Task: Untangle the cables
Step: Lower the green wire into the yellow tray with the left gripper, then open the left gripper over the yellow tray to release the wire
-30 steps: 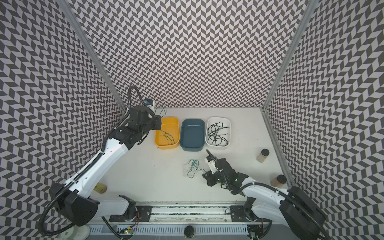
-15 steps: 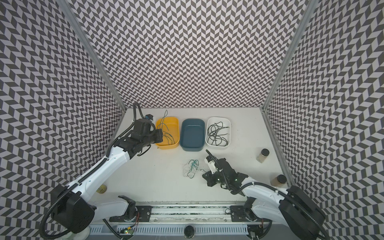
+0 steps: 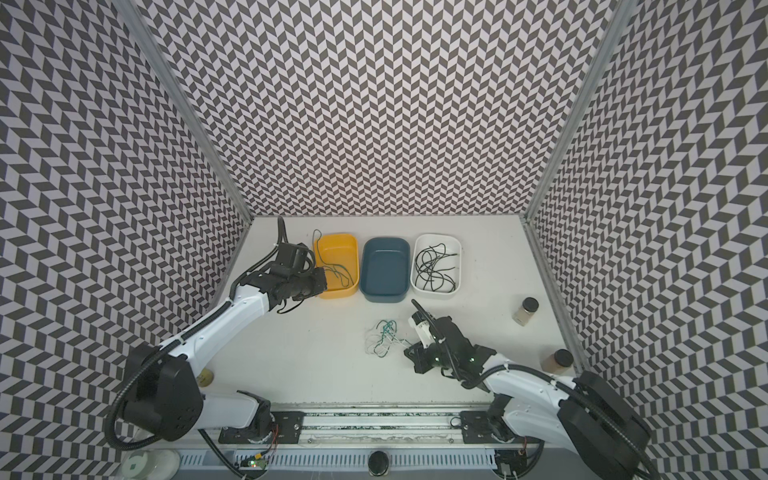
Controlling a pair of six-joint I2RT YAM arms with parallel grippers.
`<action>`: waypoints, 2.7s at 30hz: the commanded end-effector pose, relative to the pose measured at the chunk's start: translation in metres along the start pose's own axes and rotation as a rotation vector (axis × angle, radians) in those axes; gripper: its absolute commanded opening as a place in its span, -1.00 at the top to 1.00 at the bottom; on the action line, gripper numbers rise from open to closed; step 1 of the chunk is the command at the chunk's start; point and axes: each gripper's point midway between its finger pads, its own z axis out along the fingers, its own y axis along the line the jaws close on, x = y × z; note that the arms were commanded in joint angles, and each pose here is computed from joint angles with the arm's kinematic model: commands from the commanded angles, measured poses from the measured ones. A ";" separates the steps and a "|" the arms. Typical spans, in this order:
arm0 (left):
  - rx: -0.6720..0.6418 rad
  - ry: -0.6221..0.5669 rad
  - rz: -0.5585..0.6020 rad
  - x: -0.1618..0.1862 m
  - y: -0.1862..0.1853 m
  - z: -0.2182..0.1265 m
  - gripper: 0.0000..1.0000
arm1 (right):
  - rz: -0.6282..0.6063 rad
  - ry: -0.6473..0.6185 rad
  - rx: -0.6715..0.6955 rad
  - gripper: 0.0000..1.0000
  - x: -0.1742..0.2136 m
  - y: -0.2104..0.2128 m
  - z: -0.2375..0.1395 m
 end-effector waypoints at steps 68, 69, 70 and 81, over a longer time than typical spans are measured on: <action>-0.055 -0.067 0.097 -0.076 -0.034 -0.002 0.05 | -0.049 -0.033 -0.072 1.00 -0.015 0.019 0.000; -0.049 -0.068 0.101 -0.076 -0.035 -0.006 0.03 | -0.049 -0.033 -0.071 1.00 -0.015 0.018 0.000; -0.049 -0.069 0.105 -0.077 -0.036 -0.010 0.02 | -0.049 -0.032 -0.071 1.00 -0.015 0.018 0.000; -0.033 -0.082 0.113 -0.075 -0.040 -0.033 -0.04 | -0.049 -0.029 -0.068 1.00 -0.014 0.018 0.001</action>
